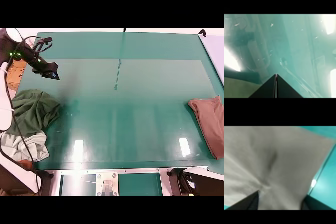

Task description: Fold the shirts.

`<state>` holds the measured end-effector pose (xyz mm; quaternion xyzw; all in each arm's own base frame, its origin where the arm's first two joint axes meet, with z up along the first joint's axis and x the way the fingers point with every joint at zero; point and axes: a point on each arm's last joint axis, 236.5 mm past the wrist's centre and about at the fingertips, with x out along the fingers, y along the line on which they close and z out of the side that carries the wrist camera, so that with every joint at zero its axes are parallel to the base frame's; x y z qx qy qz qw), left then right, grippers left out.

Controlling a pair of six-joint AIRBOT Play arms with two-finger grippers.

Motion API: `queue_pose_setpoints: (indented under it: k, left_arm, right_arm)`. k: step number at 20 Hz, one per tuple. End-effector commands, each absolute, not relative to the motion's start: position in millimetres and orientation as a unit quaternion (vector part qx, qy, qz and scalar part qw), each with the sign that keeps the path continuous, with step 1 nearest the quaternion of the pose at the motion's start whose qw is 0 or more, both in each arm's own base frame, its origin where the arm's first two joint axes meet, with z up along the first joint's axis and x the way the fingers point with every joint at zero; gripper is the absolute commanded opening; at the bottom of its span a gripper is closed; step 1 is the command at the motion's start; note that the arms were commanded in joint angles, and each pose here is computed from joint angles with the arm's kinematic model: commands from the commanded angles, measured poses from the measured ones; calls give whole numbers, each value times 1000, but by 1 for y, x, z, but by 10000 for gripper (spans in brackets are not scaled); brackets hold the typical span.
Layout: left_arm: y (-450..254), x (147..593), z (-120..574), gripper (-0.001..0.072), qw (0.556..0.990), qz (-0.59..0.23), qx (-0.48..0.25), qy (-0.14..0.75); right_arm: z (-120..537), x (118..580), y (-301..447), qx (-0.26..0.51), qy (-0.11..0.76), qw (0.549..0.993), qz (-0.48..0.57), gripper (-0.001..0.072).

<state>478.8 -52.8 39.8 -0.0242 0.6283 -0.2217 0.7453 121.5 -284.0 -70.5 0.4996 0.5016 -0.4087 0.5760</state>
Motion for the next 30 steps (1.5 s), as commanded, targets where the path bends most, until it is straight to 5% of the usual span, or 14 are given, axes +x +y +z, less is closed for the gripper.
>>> queue_pose_setpoints:
  k: [1, 2, 3, 4, 6, 10, 13, 20, 30]
  left_arm:
    - [-53, 484, 41, 20, 753, -220, -25, 620]
    - [-53, 486, 43, 19, 757, -219, -25, 615]
    - [-53, 490, 47, 19, 765, -216, -24, 606]
    - [-52, 494, 55, 19, 775, -214, -22, 594]
    - [-52, 494, 77, 18, 793, -211, -17, 572]
    - [-55, 470, 109, 18, 796, -202, -30, 570]
    - [-74, 432, 101, 18, 775, -222, -48, 589]
    - [-107, 297, 36, 19, 747, -218, -64, 625]
    - [-105, 283, 31, 20, 746, -214, -64, 627]
  right_arm:
    - [-56, 90, -254, 516, 566, 500, -404, 525]
    - [-41, 73, -246, 520, 588, 457, -418, 434]
    - [-22, 60, -240, 522, 605, 420, -430, 204]
    - [-6, 61, -239, 526, 606, 415, -430, 107]
    - [19, 96, -244, 526, 574, 474, -412, 20]
    - [64, 236, -221, 449, 501, 689, -270, 18]
    - [79, 293, -145, 354, 510, 768, -159, 18]
    - [29, 282, 20, 249, 562, 789, 6, 18]
    - [32, 283, 52, 220, 565, 793, 54, 18]
